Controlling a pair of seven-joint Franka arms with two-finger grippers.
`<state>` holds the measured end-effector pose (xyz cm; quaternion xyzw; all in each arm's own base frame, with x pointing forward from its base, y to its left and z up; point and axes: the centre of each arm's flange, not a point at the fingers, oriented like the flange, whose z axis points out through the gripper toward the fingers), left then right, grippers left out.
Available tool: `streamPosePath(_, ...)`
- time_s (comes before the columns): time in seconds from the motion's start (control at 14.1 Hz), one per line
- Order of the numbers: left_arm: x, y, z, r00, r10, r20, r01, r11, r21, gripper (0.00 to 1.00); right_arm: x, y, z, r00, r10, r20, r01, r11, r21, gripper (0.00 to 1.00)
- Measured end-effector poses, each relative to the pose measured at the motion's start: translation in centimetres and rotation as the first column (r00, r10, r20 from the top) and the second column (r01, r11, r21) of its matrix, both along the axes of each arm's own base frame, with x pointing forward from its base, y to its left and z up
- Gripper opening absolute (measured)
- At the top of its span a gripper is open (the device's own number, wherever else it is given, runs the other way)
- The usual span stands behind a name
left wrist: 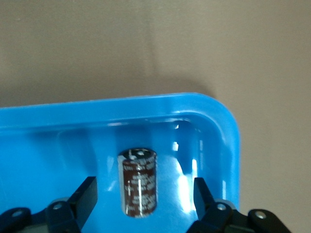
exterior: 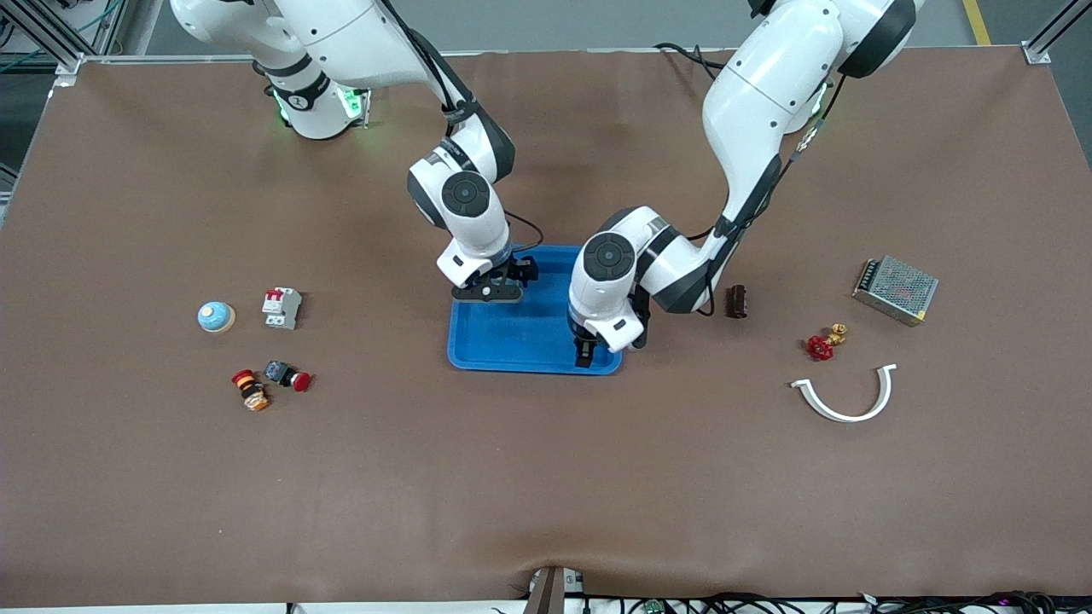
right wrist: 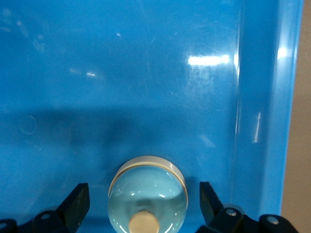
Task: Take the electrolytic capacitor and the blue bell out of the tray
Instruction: 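Lift the bell out with the right gripper while the left gripper lifts the capacitor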
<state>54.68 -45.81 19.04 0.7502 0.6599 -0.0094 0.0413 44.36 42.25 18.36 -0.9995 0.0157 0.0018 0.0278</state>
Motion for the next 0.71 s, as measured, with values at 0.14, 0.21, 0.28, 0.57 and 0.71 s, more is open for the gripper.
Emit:
streamPosePath(0.14,0.23,-0.06,0.36,1.0,0.001,-0.001,-0.001,1.0,0.003,0.79,-0.01,-0.02,-0.1,1.0,0.0,-0.001,0.0,1.0,-0.001,1.0)
streamPosePath(0.21,0.23,-0.05,0.35,1.0,0.001,-0.002,-0.001,1.0,0.005,0.78,-0.02,-0.03,-0.15,1.0,0.0,-0.002,0.0,1.0,-0.002,1.0)
streamPosePath(0.28,0.21,-0.03,0.32,1.0,0.0,-0.002,0.0,1.0,0.007,0.78,-0.04,-0.05,-0.23,1.0,0.0,-0.003,0.0,1.0,-0.003,1.0)
streamPosePath(0.57,0.13,0.04,0.03,1.0,-0.007,-0.004,0.007,1.0,0.018,0.76,-0.09,-0.09,-0.49,1.0,0.001,-0.006,-0.001,1.0,-0.007,1.0)
streamPosePath(0.71,0.12,0.06,-0.02,1.0,-0.008,-0.004,0.008,1.0,0.02,0.59,-0.12,-0.11,-0.6,1.0,0.001,-0.007,-0.001,1.0,-0.008,1.0)
